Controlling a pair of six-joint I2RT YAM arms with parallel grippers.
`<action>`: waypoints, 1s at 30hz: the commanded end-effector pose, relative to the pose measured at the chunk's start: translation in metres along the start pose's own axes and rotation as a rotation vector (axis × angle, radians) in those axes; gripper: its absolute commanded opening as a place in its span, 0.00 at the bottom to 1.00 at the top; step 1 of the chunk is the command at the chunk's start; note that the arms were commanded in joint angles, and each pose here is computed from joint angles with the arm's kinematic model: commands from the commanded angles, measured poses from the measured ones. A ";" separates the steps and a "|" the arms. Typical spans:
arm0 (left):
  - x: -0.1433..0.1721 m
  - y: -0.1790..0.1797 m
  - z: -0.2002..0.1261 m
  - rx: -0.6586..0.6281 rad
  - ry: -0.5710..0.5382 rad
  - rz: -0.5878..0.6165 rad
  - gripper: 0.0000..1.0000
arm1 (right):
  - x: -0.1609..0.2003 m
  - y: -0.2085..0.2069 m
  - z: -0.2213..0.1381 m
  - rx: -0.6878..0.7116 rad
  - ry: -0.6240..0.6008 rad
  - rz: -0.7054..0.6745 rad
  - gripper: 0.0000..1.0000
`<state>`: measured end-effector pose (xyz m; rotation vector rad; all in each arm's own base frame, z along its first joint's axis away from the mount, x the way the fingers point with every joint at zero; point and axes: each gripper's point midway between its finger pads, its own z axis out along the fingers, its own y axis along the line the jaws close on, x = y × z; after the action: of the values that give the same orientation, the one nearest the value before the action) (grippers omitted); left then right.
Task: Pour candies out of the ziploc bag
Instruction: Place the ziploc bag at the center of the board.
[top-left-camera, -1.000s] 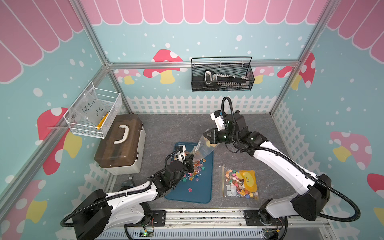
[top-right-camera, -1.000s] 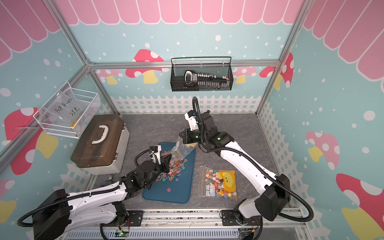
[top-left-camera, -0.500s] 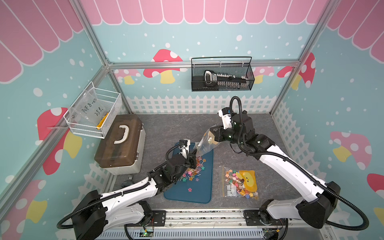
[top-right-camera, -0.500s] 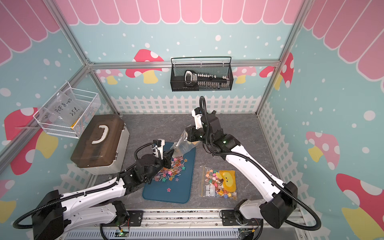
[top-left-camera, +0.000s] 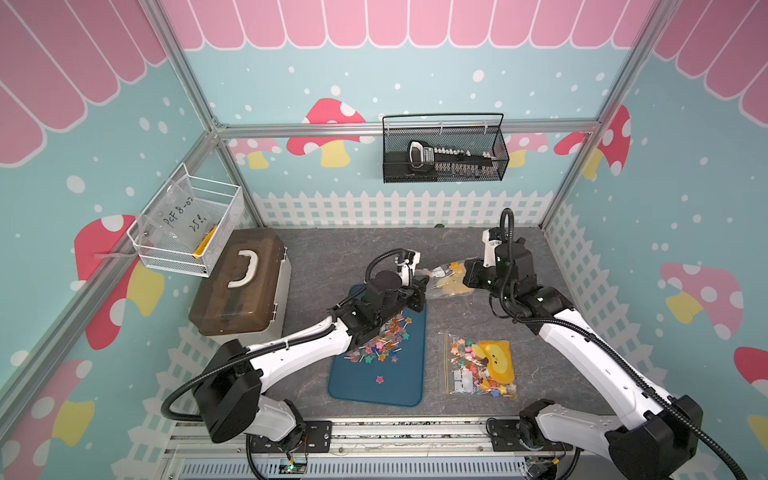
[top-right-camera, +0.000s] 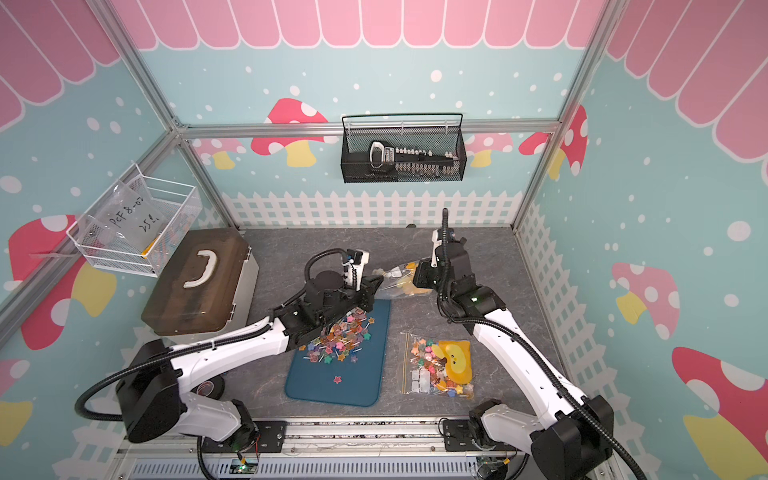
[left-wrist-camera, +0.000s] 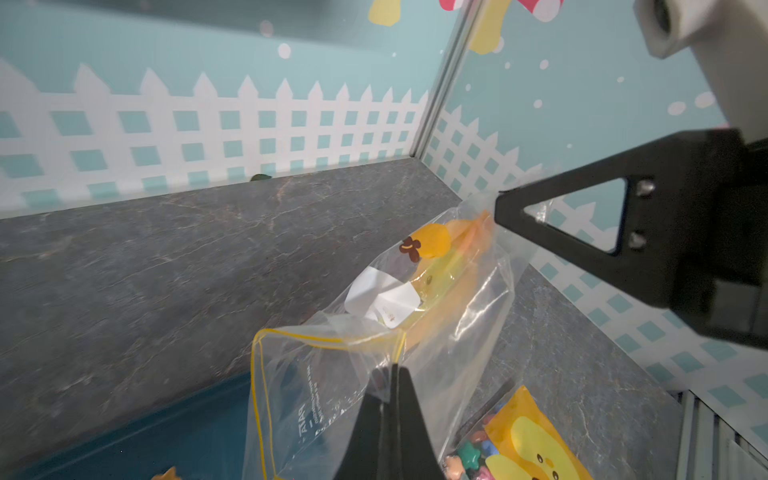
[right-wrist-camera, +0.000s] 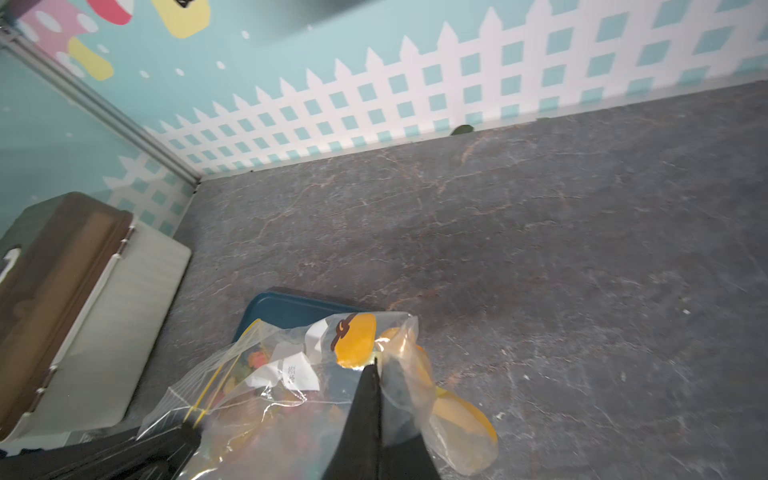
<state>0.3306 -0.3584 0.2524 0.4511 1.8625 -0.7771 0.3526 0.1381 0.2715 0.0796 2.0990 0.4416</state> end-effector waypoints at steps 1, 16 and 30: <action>0.005 -0.025 0.025 0.140 0.058 -0.003 0.00 | 0.006 -0.036 -0.006 0.102 -0.018 0.059 0.00; 0.044 -0.021 0.129 0.218 0.130 -0.054 0.29 | 0.052 -0.125 0.026 0.282 0.102 0.198 0.00; -0.002 0.050 0.100 0.083 -0.044 -0.004 0.71 | 0.062 -0.179 0.095 0.354 0.240 0.287 0.00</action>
<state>0.4330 -0.3994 0.1775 0.4618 1.8987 -0.8872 0.4056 0.0134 0.1077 0.5681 2.4204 0.2262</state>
